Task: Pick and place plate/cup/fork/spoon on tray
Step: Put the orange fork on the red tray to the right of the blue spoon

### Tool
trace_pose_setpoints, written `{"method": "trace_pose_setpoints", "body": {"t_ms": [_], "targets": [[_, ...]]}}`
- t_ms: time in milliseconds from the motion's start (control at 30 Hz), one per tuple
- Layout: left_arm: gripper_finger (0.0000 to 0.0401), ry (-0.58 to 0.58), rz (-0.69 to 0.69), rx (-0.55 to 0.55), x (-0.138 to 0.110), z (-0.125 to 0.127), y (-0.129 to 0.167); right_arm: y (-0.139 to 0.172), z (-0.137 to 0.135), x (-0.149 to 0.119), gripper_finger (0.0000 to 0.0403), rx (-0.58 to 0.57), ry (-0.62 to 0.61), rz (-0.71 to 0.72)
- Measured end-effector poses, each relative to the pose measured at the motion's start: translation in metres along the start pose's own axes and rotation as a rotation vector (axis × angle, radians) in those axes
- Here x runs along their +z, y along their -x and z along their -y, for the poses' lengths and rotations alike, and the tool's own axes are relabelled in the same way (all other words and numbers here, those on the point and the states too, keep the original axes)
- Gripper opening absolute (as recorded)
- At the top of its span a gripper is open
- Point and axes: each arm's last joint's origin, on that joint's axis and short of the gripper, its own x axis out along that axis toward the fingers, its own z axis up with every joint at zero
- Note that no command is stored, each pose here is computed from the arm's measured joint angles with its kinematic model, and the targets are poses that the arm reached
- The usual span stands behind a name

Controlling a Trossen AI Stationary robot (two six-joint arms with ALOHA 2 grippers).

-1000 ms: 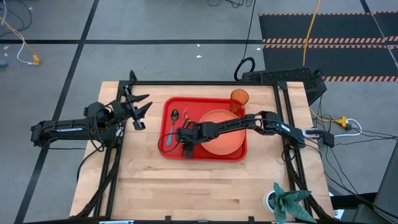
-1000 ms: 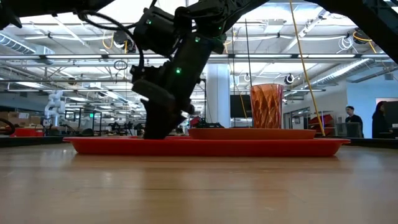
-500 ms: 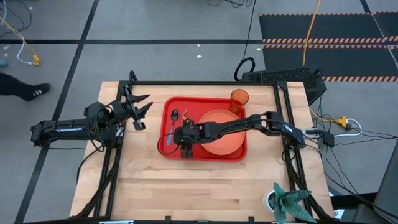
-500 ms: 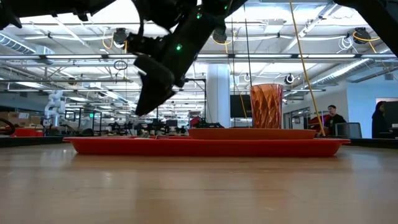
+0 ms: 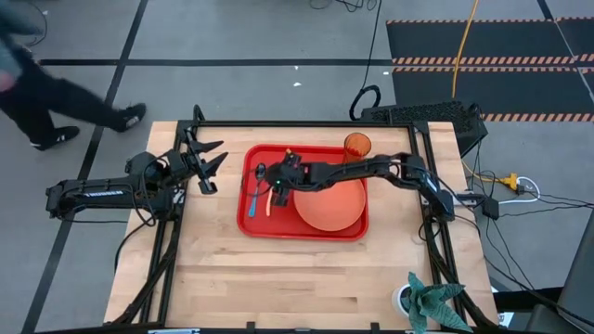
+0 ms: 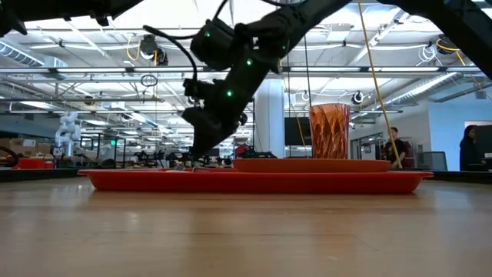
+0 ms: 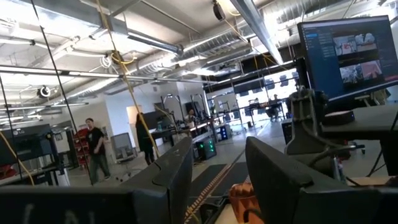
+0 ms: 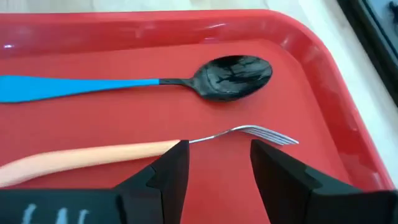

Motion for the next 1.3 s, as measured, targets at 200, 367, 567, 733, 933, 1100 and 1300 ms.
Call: {"method": "trace_pose_setpoints", "body": {"t_ms": [200, 367, 567, 733, 933, 1100, 1300], "targets": [[0.0152, -0.009, -0.005, -0.002, 0.000, 0.000, 0.000, -0.013, 0.012, -0.013, 0.0164, -0.029, -0.031, 0.032], [0.0152, -0.009, -0.006, -0.002, -0.001, 0.000, 0.000, -0.021, 0.015, -0.021, 0.0164, -0.032, -0.056, 0.105], [0.0152, -0.034, -0.014, -0.005, -0.001, 0.000, 0.000, -0.023, 0.014, -0.026, 0.0164, -0.029, -0.057, 0.111], [0.0152, -0.037, -0.013, -0.005, -0.001, 0.000, 0.000, -0.026, 0.013, -0.030, 0.0164, -0.008, -0.075, 0.147], [0.0152, -0.037, -0.013, -0.005, -0.001, 0.000, 0.000, -0.030, 0.008, -0.035, 0.0164, 0.163, -0.206, 0.200], [0.0152, -0.037, -0.013, -0.005, -0.001, 0.000, 0.000, -0.031, 0.010, -0.035, 0.0164, 0.114, -0.208, 0.200], [0.0152, -0.038, -0.013, -0.005, -0.001, 0.000, 0.000, -0.032, 0.014, -0.035, 0.0164, 0.110, -0.273, 0.200]]}}
